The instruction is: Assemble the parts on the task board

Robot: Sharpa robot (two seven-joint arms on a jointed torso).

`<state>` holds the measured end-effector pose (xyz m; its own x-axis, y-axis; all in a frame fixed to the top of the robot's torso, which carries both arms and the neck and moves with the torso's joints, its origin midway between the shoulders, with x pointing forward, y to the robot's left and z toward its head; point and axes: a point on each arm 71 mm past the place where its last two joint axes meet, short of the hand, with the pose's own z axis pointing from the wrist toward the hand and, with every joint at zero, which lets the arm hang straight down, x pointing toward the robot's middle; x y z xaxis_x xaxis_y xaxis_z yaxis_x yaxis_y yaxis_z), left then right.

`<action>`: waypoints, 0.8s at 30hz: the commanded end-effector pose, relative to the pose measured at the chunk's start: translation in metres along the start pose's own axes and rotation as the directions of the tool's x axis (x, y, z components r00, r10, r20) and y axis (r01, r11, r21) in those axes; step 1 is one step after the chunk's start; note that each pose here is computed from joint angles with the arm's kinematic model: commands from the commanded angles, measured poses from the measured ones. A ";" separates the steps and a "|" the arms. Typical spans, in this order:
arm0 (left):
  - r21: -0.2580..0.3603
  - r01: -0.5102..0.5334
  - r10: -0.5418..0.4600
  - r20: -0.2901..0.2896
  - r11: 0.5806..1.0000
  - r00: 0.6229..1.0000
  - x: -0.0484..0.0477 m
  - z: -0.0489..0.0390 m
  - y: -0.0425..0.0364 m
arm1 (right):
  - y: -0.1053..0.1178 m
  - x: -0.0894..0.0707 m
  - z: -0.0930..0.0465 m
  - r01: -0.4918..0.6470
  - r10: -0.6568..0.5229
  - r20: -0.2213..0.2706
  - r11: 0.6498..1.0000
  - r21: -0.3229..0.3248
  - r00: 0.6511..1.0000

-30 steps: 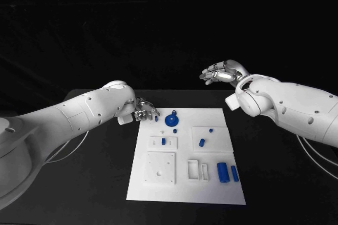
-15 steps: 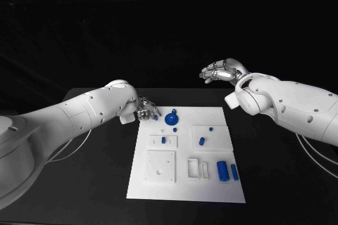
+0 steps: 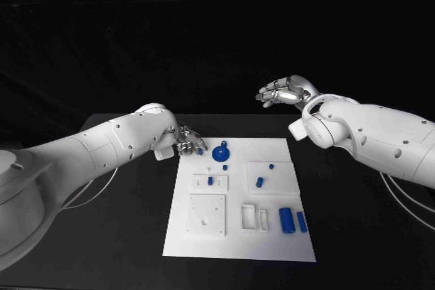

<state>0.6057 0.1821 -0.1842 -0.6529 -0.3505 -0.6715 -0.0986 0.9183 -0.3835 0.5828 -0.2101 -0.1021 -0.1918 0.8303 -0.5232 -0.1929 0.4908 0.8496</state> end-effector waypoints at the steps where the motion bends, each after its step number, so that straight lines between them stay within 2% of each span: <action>1: 0.008 -0.007 0.008 -0.030 1.000 1.000 0.0045 0.0012 -0.0017 | 0.001 0.001 0.000 0.001 -0.001 -0.007 1.000 -0.010 1.000; 16: 0.004 -0.002 0.002 -0.017 1.000 1.000 0.0029 0.0019 -0.0016 | 0.001 0.002 0.001 -0.001 0.001 -0.011 1.000 -0.010 1.000; 24: 0.009 0.021 -0.021 0.012 1.000 1.000 -0.0004 0.0011 0.0019 | 0.001 0.002 0.001 -0.001 0.001 -0.013 1.000 -0.009 1.000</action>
<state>0.6069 0.1837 -0.1836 -0.6490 -0.3599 -0.6702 -0.1035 0.9146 -0.3909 0.5832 -0.2091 -0.1023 -0.1939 0.8303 -0.5225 -0.1926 0.4900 0.8502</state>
